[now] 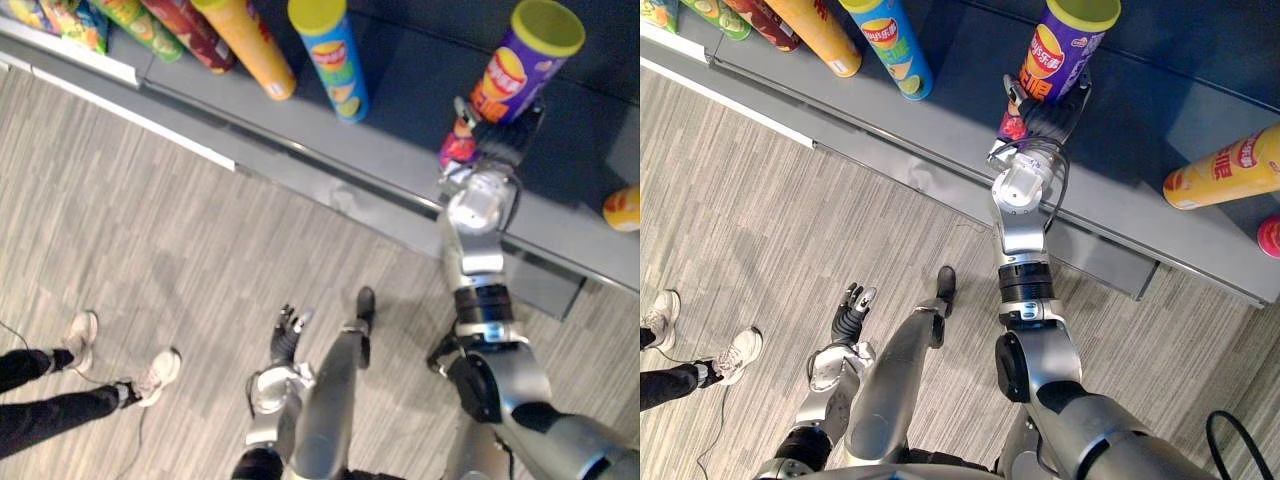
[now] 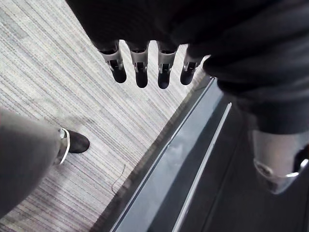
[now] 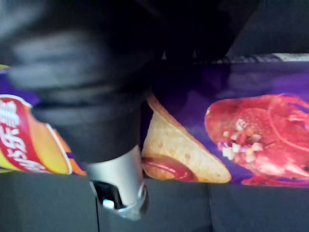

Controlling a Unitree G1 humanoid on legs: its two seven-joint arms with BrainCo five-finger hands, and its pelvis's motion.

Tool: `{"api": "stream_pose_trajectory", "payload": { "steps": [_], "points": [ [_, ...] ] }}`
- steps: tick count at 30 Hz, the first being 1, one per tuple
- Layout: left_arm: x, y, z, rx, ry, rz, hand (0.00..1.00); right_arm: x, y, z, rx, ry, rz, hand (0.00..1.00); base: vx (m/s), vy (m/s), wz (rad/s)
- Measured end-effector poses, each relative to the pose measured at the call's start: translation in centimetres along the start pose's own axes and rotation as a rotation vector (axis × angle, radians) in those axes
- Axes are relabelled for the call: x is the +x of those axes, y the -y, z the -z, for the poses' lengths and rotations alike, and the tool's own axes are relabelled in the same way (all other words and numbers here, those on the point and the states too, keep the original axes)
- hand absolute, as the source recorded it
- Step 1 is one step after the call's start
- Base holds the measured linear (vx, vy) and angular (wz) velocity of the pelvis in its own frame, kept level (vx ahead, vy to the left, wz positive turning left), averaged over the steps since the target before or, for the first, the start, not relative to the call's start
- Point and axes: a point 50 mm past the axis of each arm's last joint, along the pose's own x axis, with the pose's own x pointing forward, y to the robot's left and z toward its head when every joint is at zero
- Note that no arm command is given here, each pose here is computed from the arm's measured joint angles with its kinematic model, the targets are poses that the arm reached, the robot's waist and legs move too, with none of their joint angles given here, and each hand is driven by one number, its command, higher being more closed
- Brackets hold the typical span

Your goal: Put the gum and the chips on the shelf.

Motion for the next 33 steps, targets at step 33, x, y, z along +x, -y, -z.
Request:
{"api": "stream_pose_trajectory", "payload": {
  "steps": [33],
  "points": [
    [0.0, 1.4, -1.2, -0.011, 0.056, 0.057, 0.00, 2.2, 0.6, -3.0, -0.065, 0.154, 0.104, 1.00, 0.03, -0.042, 0.00]
  ]
}}
